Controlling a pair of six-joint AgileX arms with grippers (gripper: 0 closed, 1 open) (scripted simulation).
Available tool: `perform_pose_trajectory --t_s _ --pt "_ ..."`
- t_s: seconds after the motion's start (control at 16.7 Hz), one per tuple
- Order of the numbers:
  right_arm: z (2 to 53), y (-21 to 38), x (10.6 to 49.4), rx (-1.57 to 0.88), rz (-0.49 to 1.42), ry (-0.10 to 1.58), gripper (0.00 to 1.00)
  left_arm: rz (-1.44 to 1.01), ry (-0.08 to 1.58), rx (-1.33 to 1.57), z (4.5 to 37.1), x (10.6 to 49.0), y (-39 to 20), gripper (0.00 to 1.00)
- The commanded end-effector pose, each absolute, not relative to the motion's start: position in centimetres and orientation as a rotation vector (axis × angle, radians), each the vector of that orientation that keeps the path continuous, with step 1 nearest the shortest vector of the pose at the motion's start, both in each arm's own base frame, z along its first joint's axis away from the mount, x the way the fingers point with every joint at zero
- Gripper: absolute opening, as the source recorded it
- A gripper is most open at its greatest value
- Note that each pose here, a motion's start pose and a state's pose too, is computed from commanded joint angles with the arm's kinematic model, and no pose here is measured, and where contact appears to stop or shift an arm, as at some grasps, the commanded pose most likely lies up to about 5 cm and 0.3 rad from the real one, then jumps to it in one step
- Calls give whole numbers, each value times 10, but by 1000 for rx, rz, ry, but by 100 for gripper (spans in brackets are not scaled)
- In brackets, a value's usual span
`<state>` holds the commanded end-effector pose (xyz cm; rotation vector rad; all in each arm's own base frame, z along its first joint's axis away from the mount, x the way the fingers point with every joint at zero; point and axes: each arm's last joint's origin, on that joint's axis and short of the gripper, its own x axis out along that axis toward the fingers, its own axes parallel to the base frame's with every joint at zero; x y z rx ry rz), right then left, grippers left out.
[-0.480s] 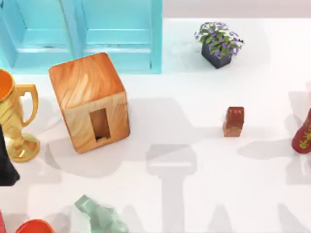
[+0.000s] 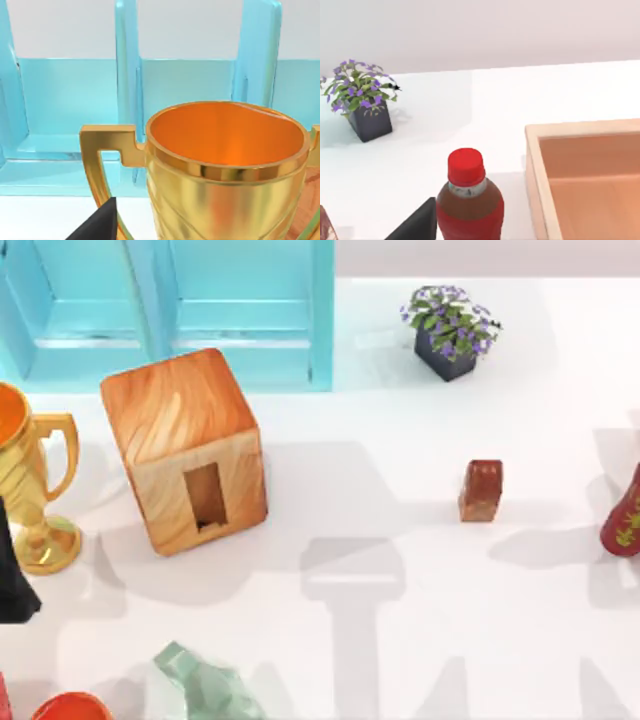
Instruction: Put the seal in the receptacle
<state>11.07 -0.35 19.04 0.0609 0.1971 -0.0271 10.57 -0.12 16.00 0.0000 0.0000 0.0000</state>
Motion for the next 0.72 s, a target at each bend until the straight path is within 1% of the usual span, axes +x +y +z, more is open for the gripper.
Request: perform_pose_trajectory --t_s 0.18,0.3,0.48,0.72 --pt "226 -4 126 113 -47 401 100 0 0 0 160 106 -1 100" --pt "252 -4 148 144 -59 558 100 0 0 0 160 106 -1 100" --pt "281 2 194 175 -65 795 100 0 0 0 160 106 -1 100" --pt "300 23 263 175 -50 1059 100 0 0 0 160 106 -1 100"
